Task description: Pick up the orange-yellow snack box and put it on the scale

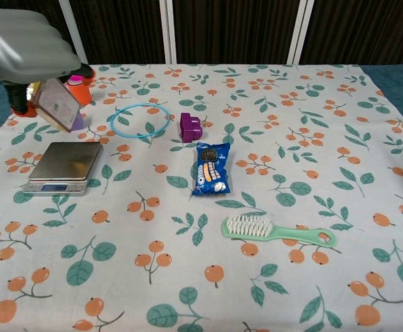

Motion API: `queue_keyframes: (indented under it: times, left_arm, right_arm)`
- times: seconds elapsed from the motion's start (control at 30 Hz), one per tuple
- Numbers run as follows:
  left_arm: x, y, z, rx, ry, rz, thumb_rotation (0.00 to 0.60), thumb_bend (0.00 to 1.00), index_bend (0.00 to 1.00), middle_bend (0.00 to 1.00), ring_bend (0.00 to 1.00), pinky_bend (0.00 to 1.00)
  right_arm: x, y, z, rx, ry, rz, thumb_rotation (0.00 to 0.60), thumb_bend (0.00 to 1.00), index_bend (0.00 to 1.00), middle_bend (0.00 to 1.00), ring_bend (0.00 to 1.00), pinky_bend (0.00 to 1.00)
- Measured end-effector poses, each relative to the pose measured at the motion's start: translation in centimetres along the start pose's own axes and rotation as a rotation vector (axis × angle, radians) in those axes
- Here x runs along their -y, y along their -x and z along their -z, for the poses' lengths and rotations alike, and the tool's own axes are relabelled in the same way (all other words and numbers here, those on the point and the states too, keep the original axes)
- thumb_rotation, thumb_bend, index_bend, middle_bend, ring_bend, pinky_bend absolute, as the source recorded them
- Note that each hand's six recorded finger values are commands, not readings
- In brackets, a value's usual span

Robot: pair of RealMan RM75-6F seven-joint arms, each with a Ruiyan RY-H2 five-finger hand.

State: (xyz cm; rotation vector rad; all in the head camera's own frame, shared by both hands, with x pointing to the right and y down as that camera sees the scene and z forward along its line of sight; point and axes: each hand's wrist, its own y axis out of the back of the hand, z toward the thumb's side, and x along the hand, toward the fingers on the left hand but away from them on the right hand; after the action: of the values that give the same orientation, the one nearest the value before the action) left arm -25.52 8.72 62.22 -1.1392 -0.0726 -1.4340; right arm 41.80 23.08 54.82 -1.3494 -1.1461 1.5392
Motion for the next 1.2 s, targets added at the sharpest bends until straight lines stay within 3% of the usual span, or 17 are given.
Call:
queue_keyframes:
  times: [0.2, 0.53, 1.2]
  left_arm:
    - [3.0, 0.8, 1.5, -0.043, -0.025, 0.112, 0.6, 0.44, 0.23, 0.71, 0.24, 0.18]
    - [5.8, 0.2, 1.8, -0.055, -0.031, 0.169, 0.6, 0.44, 0.23, 0.71, 0.24, 0.18]
    - [5.1, -1.2, -2.7, 0.016, 0.024, 0.18, 0.6, 0.43, 0.23, 0.71, 0.24, 0.18]
  right_arm:
    - [0.0, 0.0, 0.0, 0.0, 0.001, -0.001, 0.6, 0.51, 0.03, 0.07, 0.06, 0.03]
    - [0.1, 0.0, -0.1, 0.0, -0.001, -0.003, 0.6, 0.51, 0.03, 0.07, 0.06, 0.03]
    - [0.0, 0.0, 0.0, 0.001, 0.0, -0.001, 0.6, 0.51, 0.03, 0.07, 0.06, 0.03]
